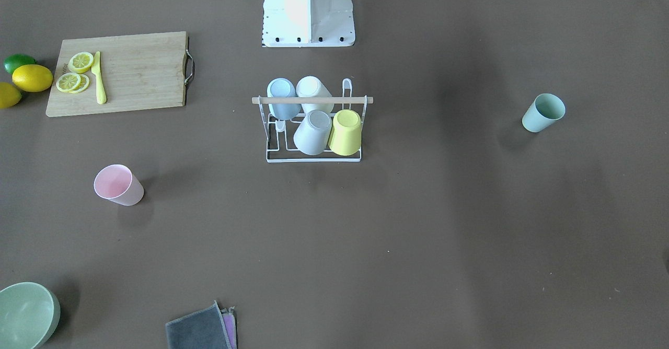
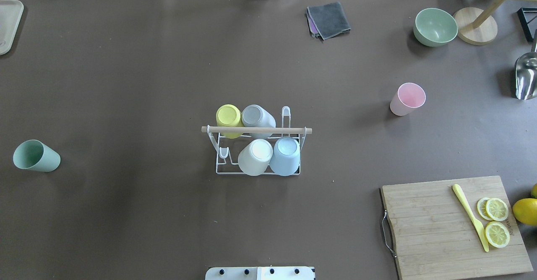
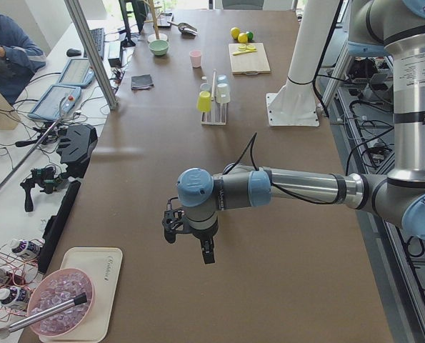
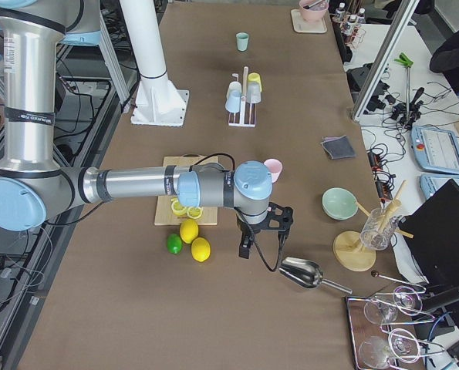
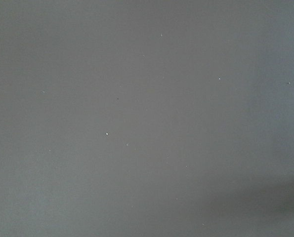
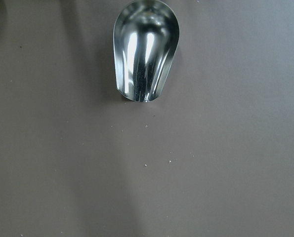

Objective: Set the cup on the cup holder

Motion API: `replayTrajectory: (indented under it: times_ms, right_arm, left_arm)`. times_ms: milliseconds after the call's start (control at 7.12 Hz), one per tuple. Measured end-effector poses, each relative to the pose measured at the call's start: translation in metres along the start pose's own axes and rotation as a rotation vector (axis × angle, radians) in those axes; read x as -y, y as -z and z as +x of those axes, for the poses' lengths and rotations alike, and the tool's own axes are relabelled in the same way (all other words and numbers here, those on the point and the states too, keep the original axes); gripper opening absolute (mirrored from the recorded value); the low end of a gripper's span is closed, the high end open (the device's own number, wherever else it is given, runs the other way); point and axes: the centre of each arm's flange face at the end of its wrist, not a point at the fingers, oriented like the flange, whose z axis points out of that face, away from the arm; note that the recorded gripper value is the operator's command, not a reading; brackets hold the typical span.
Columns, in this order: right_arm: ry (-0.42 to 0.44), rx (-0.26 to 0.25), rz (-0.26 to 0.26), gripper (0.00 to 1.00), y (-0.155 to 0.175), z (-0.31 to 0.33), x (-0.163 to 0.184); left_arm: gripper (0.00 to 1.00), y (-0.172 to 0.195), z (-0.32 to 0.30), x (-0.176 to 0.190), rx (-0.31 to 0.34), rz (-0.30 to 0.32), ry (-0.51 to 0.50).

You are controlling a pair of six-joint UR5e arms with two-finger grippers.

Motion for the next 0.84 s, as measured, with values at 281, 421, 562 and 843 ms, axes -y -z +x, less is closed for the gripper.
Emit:
replayTrajectory:
  times_ms: [281,421,562,843]
  right_arm:
    - [0.019,-0.001,0.001,1.0,0.0009,-0.0004,-0.0012]
    - [0.025,-0.002,0.002,1.0,0.0016,-0.0001,-0.0043]
    - [0.026,-0.003,0.0,1.0,0.0011,0.0012,-0.0077]
    - [0.025,-0.005,-0.001,1.0,0.0004,0.0026,-0.0097]
  left_arm:
    - [0.98,0.0003,0.0003,0.0004,0.0,0.001,-0.001]
    - [0.98,0.0005,0.0005,0.0005,0.0,0.001,-0.001]
    - [0.98,0.0004,0.0004,0.0006,0.0,0.001,-0.001]
    - [0.98,0.0002,0.0003,0.0007,0.0,0.001,-0.001]
